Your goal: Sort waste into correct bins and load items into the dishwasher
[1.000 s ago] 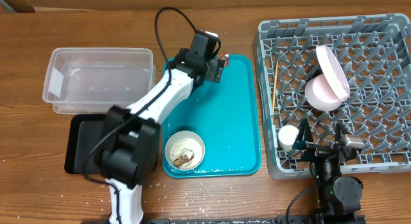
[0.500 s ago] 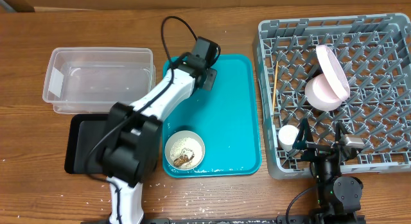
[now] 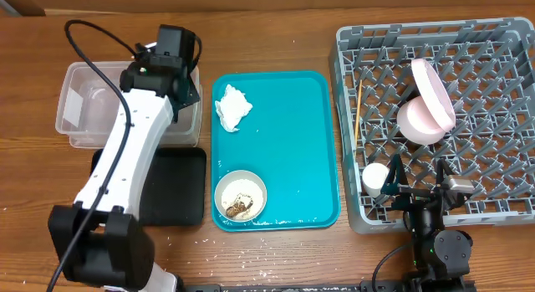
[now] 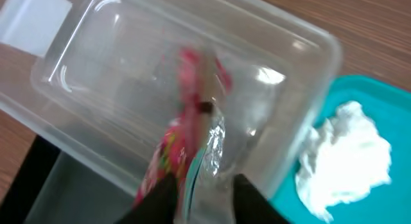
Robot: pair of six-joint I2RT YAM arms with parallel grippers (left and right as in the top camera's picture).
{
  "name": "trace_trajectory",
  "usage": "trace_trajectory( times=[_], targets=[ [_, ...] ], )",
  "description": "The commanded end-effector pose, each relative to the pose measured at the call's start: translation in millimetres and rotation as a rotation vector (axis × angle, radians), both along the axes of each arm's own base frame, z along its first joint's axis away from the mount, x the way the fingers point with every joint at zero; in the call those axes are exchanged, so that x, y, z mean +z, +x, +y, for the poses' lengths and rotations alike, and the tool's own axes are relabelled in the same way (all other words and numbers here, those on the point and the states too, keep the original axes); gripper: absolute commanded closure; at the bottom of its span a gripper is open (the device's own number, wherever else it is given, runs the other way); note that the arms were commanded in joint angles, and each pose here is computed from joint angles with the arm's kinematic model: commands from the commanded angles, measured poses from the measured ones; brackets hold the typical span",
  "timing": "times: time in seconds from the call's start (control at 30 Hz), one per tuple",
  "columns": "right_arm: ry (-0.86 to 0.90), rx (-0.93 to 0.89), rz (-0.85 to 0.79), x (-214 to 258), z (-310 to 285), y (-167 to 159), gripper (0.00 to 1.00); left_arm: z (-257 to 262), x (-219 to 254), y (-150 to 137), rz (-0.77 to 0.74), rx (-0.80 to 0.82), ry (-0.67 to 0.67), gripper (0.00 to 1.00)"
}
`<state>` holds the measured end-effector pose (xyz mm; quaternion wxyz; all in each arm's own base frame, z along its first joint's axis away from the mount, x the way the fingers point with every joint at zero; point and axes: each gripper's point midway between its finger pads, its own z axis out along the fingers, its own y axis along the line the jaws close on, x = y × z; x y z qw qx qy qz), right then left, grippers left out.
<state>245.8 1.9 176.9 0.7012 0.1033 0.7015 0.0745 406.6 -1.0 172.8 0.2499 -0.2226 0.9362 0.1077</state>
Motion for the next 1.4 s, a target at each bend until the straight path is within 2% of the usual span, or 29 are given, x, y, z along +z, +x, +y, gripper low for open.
trace_trajectory(
  times=[0.0,0.1,0.2,0.33,0.4,0.53,0.63,0.7,0.73,0.77,0.87,0.93,1.0,1.1,1.2,1.3,1.37],
  targets=[
    [0.004,0.005,-0.005,-2,1,0,0.00,-1,20,11,-0.050,-0.056,0.012,0.47],
    [0.004,0.005,-0.005,-2,1,0,0.00,-41,44,17,-0.081,-0.251,-0.035,0.30],
    [0.004,0.005,-0.005,-2,1,0,0.00,-100,37,8,-0.045,-0.431,-0.129,0.29],
    [0.004,0.005,-0.005,-2,1,0,0.00,-143,-25,6,0.054,-0.534,-0.031,0.27],
    [0.004,0.005,-0.005,-2,1,0,0.00,-141,-61,17,0.104,-0.513,0.057,0.29],
    [0.004,0.005,-0.005,-2,1,0,0.00,-139,-130,34,0.180,-0.494,0.100,0.32],
    [0.004,0.005,-0.005,-2,1,0,0.00,-133,-150,33,0.220,-0.483,0.106,0.44],
    [0.004,0.005,-0.005,-2,1,0,0.00,-133,-146,35,0.212,-0.482,0.105,0.68],
    [0.004,0.005,-0.005,-2,1,0,0.00,-133,-141,36,0.209,-0.482,0.105,0.87],
    [0.004,0.005,-0.005,-2,1,0,0.00,-134,-133,37,0.205,-0.480,0.103,0.96],
    [0.004,0.005,-0.005,-2,1,0,0.00,-138,-85,33,0.173,-0.437,0.042,0.96],
    [0.004,0.005,-0.005,-2,1,0,0.00,-144,-35,25,0.123,-0.451,-0.018,0.96],
    [0.004,0.005,-0.005,-2,1,0,0.00,-132,4,18,0.051,-0.407,-0.011,0.96],
    [0.004,0.005,-0.005,-2,1,0,0.00,-97,36,6,0.002,-0.292,0.021,0.96],
    [0.004,0.005,-0.005,-2,1,0,0.00,-48,31,2,0.048,-0.177,0.025,0.96],
    [0.004,0.005,-0.005,-2,1,0,0.00,-12,-1,7,0.101,-0.097,0.023,0.94],
    [0.004,0.005,-0.005,-2,1,0,0.00,-6,-16,9,0.156,-0.146,0.029,0.74]
  ],
)
